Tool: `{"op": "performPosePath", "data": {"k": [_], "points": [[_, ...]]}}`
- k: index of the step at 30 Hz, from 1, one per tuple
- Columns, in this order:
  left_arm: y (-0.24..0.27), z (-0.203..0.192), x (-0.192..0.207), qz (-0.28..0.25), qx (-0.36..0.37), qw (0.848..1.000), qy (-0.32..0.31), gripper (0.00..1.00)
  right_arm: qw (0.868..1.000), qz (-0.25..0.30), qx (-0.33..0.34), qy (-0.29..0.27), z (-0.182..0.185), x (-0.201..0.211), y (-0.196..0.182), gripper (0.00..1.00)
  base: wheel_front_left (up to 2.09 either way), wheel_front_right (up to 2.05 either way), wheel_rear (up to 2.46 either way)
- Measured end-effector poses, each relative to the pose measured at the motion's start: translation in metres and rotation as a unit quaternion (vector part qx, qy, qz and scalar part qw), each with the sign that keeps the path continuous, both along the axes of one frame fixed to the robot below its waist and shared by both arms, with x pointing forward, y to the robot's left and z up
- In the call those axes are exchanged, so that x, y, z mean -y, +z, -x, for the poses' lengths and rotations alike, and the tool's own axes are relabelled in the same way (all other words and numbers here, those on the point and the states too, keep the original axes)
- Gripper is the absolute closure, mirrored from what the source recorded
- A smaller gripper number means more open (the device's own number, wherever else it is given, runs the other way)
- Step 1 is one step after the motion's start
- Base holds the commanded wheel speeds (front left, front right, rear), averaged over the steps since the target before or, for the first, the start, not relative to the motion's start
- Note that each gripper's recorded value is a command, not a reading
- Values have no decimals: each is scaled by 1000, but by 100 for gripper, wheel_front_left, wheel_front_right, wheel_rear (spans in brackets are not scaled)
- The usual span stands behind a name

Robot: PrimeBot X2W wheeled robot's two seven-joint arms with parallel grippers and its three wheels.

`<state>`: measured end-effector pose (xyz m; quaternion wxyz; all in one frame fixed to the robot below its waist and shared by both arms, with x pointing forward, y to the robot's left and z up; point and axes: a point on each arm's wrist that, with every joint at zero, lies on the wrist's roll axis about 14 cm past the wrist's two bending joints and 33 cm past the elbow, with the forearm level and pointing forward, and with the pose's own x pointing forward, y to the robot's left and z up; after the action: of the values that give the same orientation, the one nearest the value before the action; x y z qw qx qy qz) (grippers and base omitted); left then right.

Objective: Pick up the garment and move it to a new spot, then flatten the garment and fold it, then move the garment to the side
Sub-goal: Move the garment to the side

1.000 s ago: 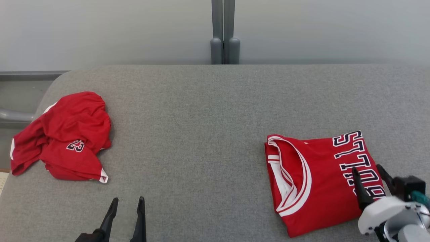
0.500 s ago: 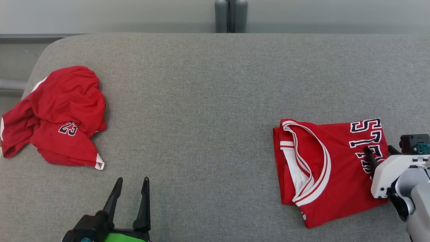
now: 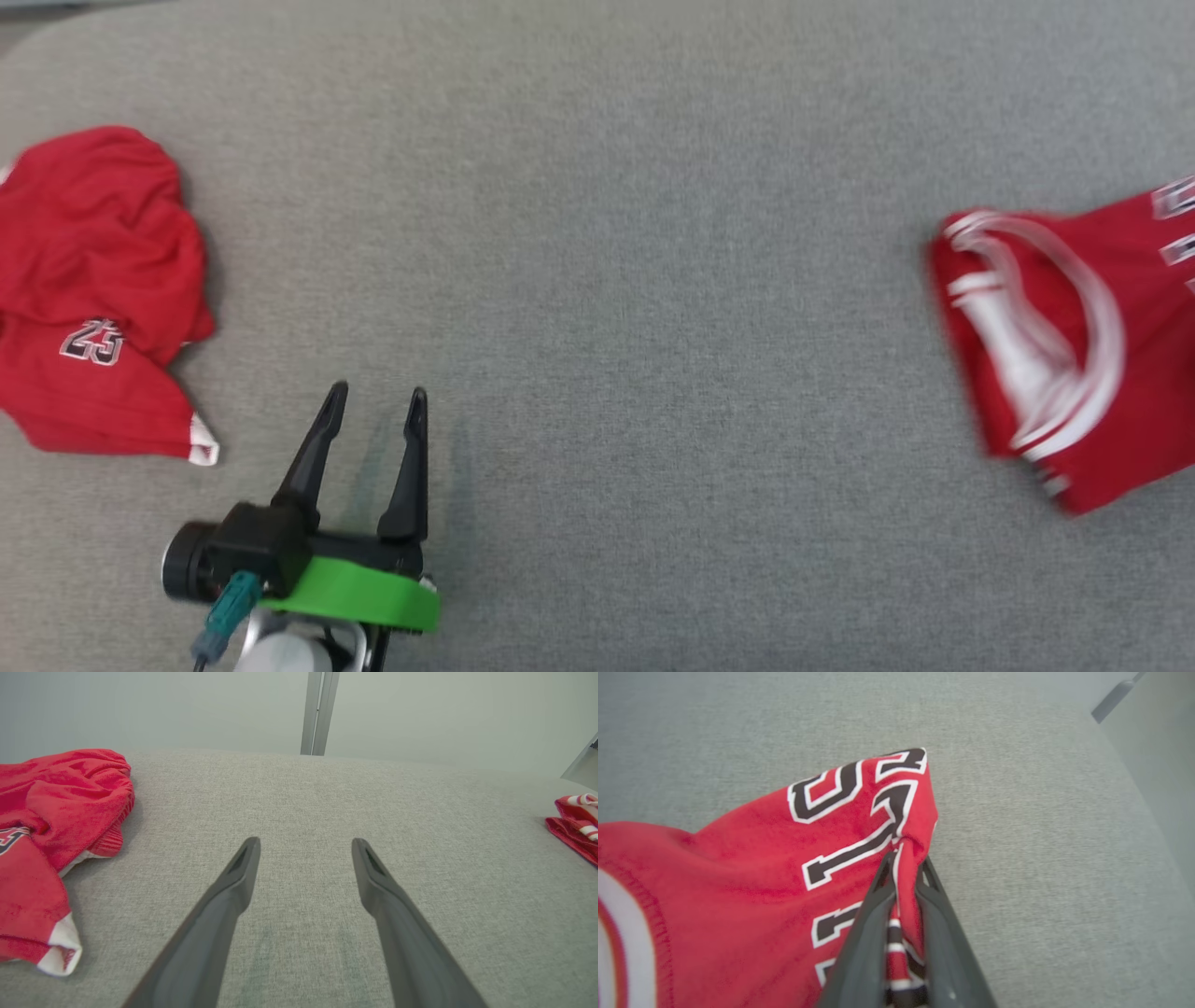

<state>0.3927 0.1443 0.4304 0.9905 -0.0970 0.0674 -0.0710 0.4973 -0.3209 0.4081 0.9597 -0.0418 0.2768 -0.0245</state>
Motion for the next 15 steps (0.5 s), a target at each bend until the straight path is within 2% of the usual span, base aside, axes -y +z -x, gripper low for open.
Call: {"op": "performPosePath", "data": {"k": [3,6,10,11,12,13,15], "points": [[-7,-17,16,-8,1,999,-37,0,996,62,34,-55,-16,66,27,100,0,0,0],[-24,-24,31,-4,-16,998,-65,0,988,109,34,-108,-15,116,31,100,0,0,0],[-50,-23,39,0,-50,995,-81,0,981,137,18,-138,-12,142,15,100,0,0,0],[-56,-23,41,1,-58,995,-83,0,979,144,17,-147,-12,149,14,97,0,0,0],[-61,-22,42,3,-65,994,-85,0,976,149,24,-155,-13,156,16,53,0,0,0],[-65,-23,43,4,-68,994,-86,0,974,154,29,-163,-12,161,17,0,0,0,0],[-71,-23,44,6,-75,993,-87,0,970,167,31,-175,-11,170,17,0,0,0,0]]}}
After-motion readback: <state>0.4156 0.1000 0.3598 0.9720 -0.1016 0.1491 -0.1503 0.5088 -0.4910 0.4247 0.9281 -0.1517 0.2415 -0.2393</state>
